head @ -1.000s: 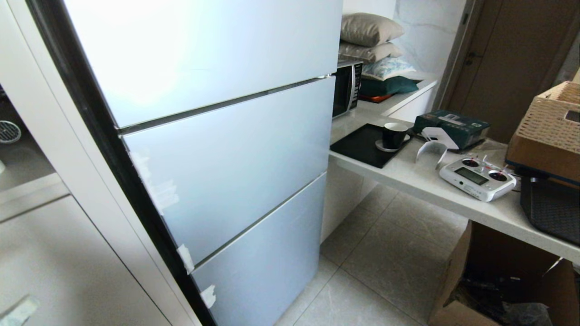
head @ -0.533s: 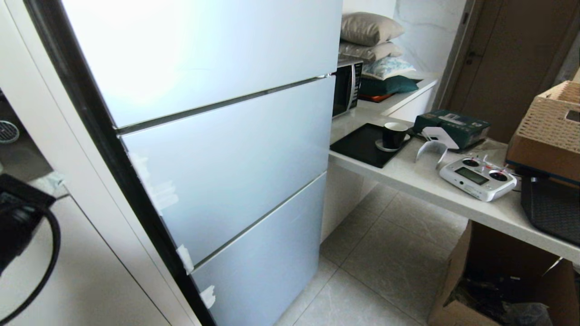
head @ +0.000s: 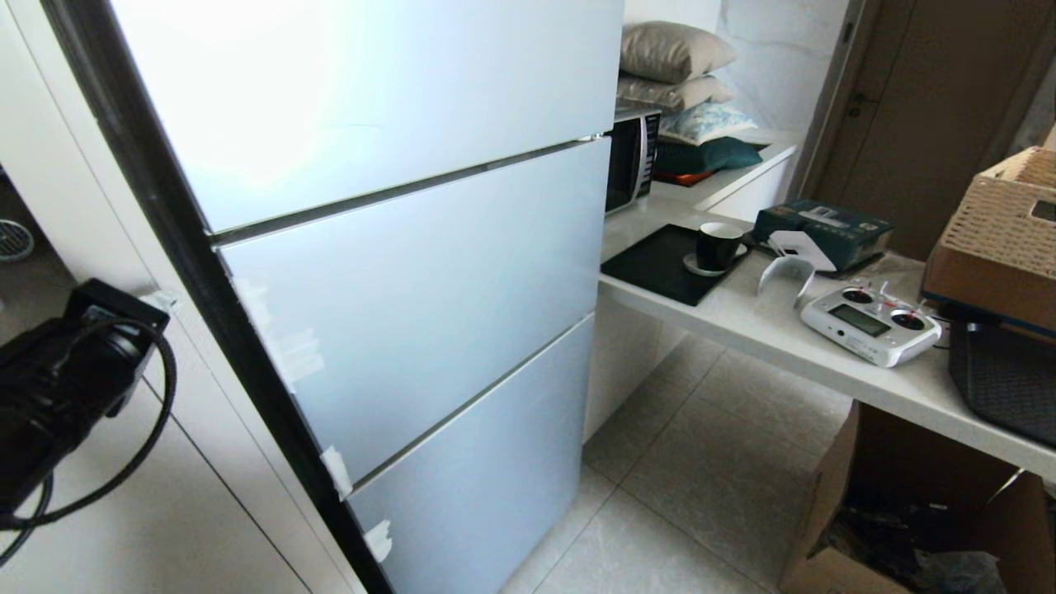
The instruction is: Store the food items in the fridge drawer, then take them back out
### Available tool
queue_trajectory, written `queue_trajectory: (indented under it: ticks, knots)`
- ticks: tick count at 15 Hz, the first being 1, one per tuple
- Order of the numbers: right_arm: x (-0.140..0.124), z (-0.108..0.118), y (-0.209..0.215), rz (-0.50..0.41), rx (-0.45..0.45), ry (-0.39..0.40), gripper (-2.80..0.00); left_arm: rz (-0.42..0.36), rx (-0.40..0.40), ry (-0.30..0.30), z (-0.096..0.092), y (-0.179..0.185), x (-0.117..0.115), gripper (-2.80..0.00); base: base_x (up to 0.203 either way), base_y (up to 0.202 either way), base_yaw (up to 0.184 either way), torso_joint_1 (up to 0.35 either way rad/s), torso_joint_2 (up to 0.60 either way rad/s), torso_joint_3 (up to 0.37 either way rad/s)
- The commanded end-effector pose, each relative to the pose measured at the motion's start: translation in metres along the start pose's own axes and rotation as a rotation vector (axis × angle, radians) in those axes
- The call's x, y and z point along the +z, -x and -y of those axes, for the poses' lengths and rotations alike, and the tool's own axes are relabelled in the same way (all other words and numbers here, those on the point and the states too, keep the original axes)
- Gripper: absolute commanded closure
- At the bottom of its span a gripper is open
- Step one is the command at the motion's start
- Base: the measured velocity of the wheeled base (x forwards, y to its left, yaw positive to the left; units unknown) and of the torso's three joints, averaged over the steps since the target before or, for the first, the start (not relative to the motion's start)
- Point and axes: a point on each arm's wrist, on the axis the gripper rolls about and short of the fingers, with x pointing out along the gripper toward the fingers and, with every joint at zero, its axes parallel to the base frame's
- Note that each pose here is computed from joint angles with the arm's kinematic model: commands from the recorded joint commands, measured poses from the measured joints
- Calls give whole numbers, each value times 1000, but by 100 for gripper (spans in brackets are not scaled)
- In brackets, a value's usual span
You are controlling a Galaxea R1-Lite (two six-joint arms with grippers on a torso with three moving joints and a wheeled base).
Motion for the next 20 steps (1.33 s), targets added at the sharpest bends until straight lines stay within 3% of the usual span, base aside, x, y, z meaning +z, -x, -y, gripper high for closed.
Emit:
queue_trajectory:
  ticks: [1,10,20]
  knots:
    - [0,0,0,3,0,1,0,-4,6,2,-1,-11,-4,0,0,0,0,0,0,0]
    - [0,0,0,3,0,1,0,0,2,-5,-11,-47,-28,0,0,0,0,0,0,0]
    - [0,0,0,4,0,1,0,-81,-131,20,21,-31,-47,0,0,0,0,0,0,0]
